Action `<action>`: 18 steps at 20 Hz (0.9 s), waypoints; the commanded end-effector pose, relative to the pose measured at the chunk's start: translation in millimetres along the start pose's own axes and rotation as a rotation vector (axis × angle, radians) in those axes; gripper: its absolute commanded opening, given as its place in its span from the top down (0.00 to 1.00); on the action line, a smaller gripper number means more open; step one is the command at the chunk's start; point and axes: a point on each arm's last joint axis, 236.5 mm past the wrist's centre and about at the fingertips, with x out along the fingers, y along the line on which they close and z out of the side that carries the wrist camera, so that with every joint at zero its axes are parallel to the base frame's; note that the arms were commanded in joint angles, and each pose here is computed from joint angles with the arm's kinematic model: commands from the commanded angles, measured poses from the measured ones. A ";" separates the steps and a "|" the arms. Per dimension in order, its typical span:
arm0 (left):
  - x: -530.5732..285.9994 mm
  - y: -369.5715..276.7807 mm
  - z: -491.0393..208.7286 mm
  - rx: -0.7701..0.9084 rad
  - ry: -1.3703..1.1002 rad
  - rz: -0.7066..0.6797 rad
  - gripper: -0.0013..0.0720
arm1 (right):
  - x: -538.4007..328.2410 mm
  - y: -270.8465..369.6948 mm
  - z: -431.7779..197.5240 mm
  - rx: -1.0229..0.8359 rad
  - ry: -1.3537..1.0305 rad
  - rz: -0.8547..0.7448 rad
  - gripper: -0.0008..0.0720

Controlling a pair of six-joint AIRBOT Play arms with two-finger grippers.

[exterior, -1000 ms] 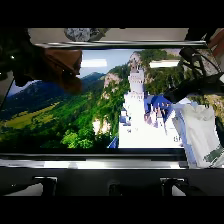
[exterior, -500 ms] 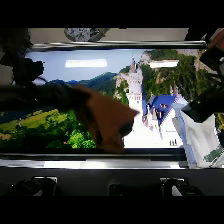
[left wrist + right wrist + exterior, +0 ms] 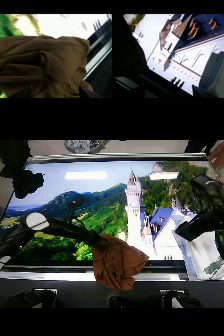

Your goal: Fold the shirts.

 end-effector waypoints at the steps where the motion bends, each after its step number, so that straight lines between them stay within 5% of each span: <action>1: -42.5 60.5 -29.1 -0.087 0.119 0.136 0.00 | 57.2 26.0 -11.0 0.019 0.045 0.196 0.04; 5: -18.7 68.7 -108.2 -0.210 0.283 0.084 0.11 | 130.0 45.2 -65.9 0.126 0.196 0.315 0.04; 11: 84.3 16.9 -162.6 -0.364 0.255 -0.100 0.08 | 192.9 84.4 -111.4 0.276 0.261 0.455 0.03; 18: 125.3 -5.0 -185.2 -0.364 0.326 -0.111 0.10 | 223.2 92.4 -90.2 0.431 0.181 0.522 0.03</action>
